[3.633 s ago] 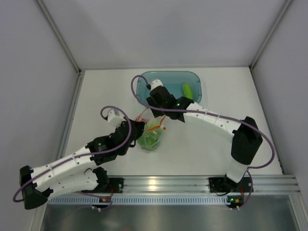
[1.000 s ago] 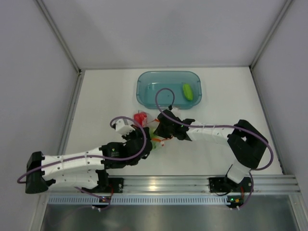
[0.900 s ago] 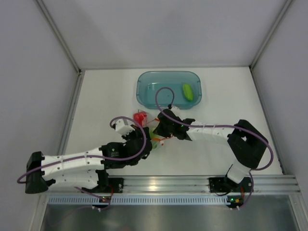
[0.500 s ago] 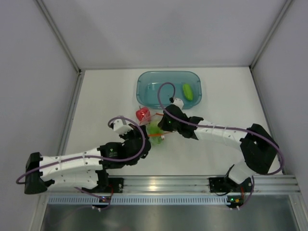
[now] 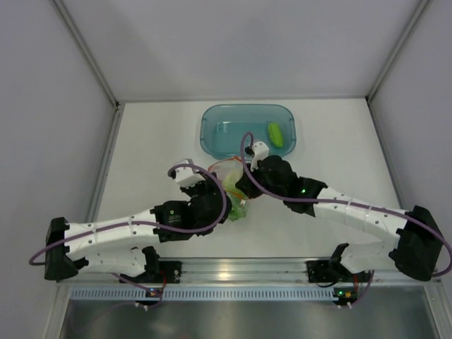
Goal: Open the zip-top bag and remove the fake food
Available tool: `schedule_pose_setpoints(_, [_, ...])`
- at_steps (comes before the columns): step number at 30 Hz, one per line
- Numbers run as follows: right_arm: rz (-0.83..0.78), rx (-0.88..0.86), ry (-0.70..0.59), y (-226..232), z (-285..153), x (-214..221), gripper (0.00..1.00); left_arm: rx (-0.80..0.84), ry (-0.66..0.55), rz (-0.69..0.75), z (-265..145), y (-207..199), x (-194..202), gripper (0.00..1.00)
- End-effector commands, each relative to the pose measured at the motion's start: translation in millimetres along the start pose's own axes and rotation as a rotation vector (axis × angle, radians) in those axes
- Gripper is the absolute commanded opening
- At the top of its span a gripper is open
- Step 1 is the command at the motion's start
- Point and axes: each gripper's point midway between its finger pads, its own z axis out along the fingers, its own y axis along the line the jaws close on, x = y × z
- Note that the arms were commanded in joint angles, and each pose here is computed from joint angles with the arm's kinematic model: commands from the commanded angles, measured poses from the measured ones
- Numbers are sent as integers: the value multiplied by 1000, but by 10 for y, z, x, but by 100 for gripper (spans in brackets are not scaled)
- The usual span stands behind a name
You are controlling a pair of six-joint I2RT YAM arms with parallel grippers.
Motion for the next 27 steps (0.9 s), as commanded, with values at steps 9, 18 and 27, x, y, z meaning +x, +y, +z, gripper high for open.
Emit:
schedule_pose_setpoints(9, [-325, -243, -144, 557, -593, -346, 0, -26, -47, 54, 86, -187, -65, 0])
schedule_pose_setpoints(18, [-291, -162, -251, 356, -806, -450, 0, -35, -38, 28, 111, -76, -38, 0])
schedule_pose_setpoints(27, [-282, -218, -380, 423, -1075, -621, 0, -44, -11, 30, 159, -12, 69, 0])
